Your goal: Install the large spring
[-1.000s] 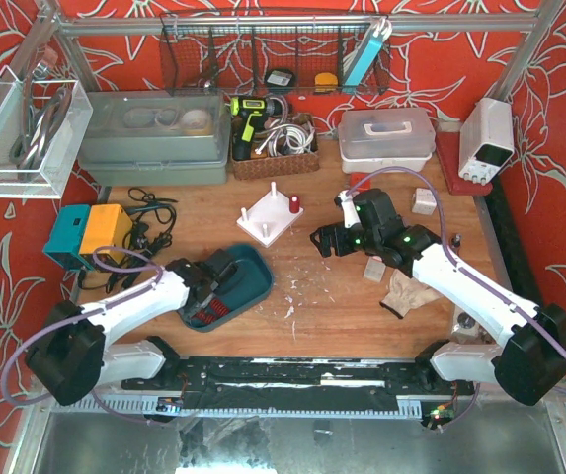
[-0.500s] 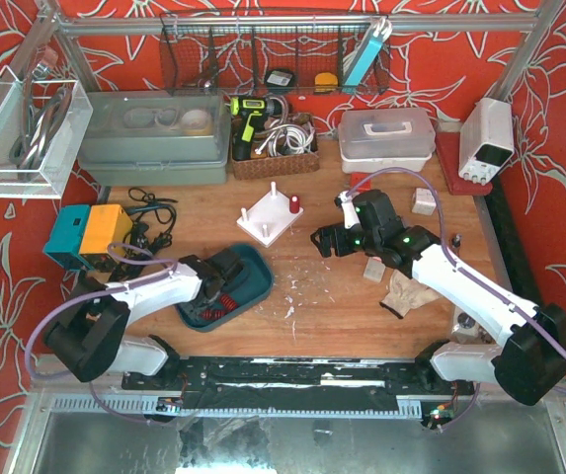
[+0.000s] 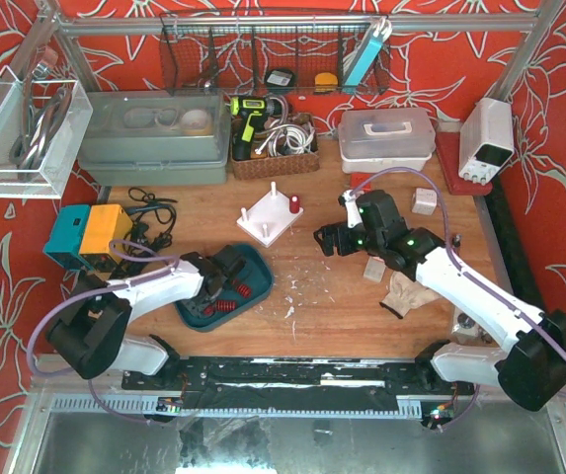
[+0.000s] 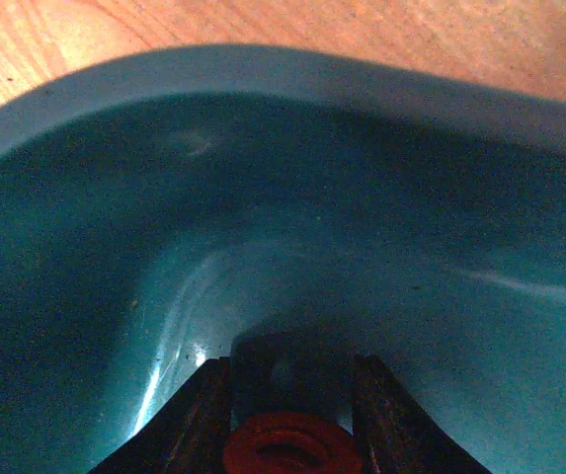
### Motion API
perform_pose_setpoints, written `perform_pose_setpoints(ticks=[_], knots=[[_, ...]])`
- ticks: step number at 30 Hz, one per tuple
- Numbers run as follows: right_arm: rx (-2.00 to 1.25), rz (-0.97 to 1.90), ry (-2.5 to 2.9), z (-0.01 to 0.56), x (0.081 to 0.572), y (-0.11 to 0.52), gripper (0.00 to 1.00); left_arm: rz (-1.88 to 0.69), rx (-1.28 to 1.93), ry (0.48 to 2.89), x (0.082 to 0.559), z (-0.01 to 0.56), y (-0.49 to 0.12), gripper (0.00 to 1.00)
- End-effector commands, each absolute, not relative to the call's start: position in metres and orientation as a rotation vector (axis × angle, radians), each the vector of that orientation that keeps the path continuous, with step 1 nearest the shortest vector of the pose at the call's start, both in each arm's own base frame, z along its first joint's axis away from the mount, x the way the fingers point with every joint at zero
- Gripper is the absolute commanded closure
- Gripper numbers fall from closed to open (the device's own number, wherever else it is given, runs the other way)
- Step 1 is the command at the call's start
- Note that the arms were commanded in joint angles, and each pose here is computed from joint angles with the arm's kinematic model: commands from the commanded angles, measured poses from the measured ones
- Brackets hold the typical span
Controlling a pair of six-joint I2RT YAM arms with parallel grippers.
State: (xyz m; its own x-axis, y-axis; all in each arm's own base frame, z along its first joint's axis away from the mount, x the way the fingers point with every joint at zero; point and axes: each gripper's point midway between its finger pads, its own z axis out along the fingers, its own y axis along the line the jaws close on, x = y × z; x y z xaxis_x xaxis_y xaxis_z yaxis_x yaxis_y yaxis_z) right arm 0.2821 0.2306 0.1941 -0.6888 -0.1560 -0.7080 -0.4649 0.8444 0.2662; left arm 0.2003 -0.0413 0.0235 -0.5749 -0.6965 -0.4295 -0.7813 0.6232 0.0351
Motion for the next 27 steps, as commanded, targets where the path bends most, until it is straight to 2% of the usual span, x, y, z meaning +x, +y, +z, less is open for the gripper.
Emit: perform_pose_setpoints(ticks=[1, 12, 15, 20, 24, 27], knots=[[-0.453, 0.55, 2.299, 0.193, 0.28, 0.227, 0.01, 0.31, -1.212, 2.425, 0.204, 0.04, -0.038, 0.76], [-0.455, 0.531, 2.293, 0.192, 0.28, 0.225, 0.01, 0.255, -1.209, 2.392, 0.212, 0.061, -0.04, 0.85], [-0.44, 0.509, 2.306, 0.188, 0.28, 0.22, 0.01, 0.155, -1.178, 2.353, 0.224, 0.084, -0.046, 0.88], [-0.581, 0.698, 2.25, 0.197, 0.264, 0.247, 0.02, -0.154, -0.997, 2.206, 0.256, 0.145, -0.063, 0.88], [-0.67, 0.912, 2.161, 0.217, 0.247, 0.275, 0.12, -0.477, -0.731, 1.953, 0.278, 0.221, -0.084, 0.9], [-0.737, 1.037, 2.096, 0.231, 0.229, 0.301, 0.26, -0.638, -0.553, 1.799, 0.279, 0.262, -0.099, 0.97]])
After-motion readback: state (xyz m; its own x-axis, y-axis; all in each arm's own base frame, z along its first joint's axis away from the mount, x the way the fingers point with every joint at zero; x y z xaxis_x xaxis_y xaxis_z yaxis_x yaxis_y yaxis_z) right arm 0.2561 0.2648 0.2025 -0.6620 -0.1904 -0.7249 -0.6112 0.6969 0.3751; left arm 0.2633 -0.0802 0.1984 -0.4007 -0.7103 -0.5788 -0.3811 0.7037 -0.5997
